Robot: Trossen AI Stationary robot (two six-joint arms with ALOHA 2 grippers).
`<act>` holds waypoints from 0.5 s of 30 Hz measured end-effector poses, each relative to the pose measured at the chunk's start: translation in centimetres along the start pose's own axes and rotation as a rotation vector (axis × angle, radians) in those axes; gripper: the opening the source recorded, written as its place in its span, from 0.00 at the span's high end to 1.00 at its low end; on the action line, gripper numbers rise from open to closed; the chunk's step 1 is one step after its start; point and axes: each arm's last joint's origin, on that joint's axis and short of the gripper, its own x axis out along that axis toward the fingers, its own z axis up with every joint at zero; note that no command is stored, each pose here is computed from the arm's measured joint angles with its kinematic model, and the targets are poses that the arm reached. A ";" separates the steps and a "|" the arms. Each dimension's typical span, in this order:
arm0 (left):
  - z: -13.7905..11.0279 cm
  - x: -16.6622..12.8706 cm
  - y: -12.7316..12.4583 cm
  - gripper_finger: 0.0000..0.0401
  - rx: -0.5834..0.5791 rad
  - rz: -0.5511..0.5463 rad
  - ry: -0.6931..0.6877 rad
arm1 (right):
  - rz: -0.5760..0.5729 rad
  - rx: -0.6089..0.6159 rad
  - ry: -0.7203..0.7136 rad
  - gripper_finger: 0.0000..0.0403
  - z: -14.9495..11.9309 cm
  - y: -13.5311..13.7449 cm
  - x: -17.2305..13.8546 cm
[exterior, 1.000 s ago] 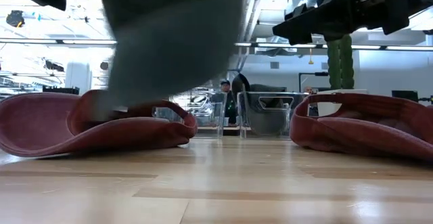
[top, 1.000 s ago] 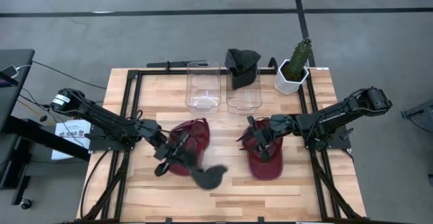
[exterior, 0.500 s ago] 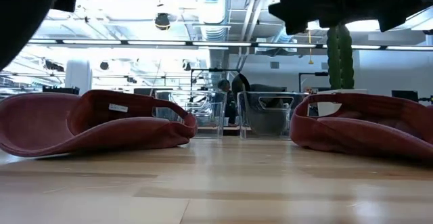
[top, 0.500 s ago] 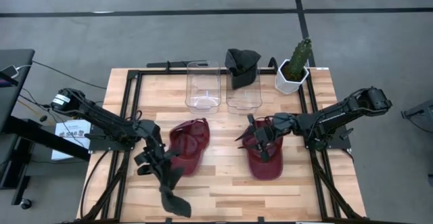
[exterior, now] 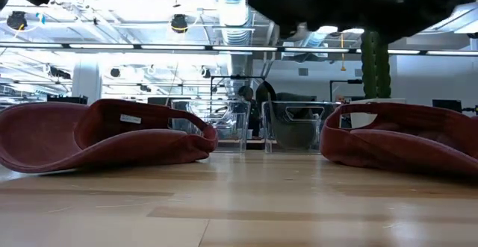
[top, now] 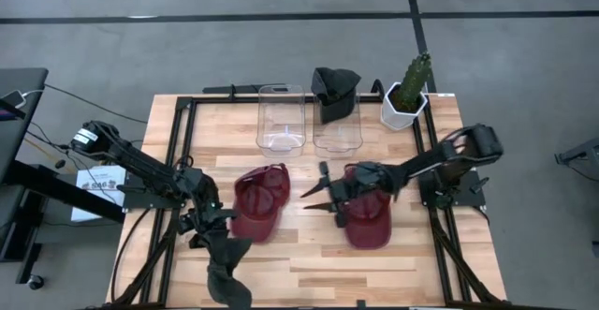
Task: Pick & Place hat
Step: Put the black cap into the right transparent bin
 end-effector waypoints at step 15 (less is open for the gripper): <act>-0.7 0.2 -0.4 0.98 -0.003 -0.010 0.009 | 0.171 0.020 -0.030 0.68 -2.6 0.2 9.2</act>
